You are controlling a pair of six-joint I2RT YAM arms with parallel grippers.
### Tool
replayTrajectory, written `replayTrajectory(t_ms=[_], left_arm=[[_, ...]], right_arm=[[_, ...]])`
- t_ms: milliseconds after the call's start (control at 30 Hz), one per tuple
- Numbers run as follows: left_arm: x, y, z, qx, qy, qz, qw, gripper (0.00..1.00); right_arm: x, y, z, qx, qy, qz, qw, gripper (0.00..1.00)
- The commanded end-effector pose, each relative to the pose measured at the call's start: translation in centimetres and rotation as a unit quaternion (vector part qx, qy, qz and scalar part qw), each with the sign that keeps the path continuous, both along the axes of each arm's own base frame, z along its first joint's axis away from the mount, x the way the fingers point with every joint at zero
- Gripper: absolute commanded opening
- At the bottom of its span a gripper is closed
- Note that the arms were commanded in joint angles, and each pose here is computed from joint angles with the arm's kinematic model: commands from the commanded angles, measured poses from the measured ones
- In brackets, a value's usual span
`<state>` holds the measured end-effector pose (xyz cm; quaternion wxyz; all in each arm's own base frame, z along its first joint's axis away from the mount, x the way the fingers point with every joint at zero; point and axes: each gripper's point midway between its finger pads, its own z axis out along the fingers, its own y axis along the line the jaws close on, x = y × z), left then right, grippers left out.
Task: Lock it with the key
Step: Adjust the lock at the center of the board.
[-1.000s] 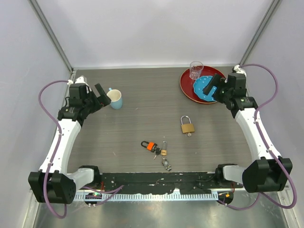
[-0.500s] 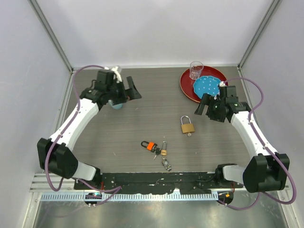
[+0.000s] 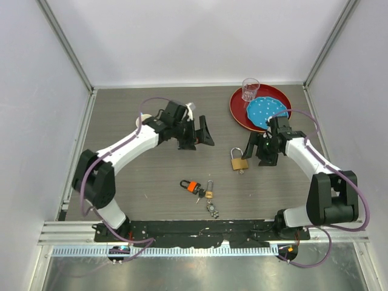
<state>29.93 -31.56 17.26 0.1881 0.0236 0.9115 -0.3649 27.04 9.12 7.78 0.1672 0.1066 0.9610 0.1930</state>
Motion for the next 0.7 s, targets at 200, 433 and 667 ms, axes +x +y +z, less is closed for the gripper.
replayTrajectory(t_ms=[200, 433, 667], left_arm=[[-1.6, -4.8, -2.7, -0.035, 0.066, -0.049, 0.996, 1.0], [-1.1, -4.4, -3.1, -0.02, 0.059, -0.036, 0.997, 1.0], [-0.7, -4.2, -3.3, -0.008, 0.055, -0.032, 0.998, 1.0]], right_arm=[[0.7, 1.4, -3.6, 0.03, 0.023, 0.014, 0.999, 0.81], [0.3, 4.3, -4.3, 0.052, 0.029, 0.054, 0.997, 0.82], [0.2, 10.1, -4.0, 0.085, 0.028, 0.127, 0.988, 0.81]])
